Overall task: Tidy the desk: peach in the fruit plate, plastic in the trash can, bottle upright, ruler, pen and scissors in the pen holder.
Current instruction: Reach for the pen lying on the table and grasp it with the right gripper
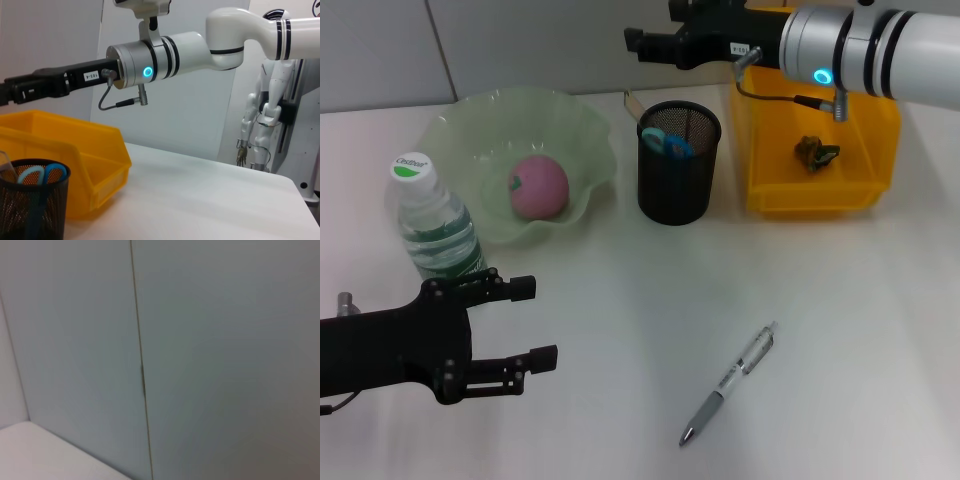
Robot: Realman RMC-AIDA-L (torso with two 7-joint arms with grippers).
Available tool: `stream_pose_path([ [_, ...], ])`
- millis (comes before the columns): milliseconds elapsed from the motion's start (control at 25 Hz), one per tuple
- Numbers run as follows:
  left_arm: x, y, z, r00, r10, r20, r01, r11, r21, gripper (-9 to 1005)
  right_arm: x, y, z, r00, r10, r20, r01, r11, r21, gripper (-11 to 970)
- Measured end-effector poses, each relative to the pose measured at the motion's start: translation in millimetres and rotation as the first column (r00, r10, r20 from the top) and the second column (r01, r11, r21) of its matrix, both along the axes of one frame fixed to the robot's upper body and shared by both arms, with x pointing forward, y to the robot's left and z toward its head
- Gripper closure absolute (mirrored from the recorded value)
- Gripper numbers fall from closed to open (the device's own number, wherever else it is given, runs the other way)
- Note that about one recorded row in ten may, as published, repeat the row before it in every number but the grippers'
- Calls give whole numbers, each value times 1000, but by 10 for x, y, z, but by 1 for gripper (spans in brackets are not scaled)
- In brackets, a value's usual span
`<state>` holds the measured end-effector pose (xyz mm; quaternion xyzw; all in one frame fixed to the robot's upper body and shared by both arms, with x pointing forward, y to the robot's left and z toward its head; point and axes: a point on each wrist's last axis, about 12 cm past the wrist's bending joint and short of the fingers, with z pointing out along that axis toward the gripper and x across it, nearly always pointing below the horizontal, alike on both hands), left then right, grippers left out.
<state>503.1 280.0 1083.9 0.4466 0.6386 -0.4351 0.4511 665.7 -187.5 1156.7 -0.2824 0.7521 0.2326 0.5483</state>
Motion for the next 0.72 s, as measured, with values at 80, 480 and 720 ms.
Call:
stream_pose_path([
  [80,0,0,0,1000,0,0,0,1000,0,168,-5,-8,15,1000,1,5,-1,1000,5,209],
  [480,-10,1,-7,1000,9,-3,-9,1000,-10,167,-308,-149,216,989,142,42,-148,963,226,194],
  [720,-14,-16,-16,1000,17,-15,-17,1000,-21,167,-667,-278,296,885,459,-75,-448,885,126,195],
])
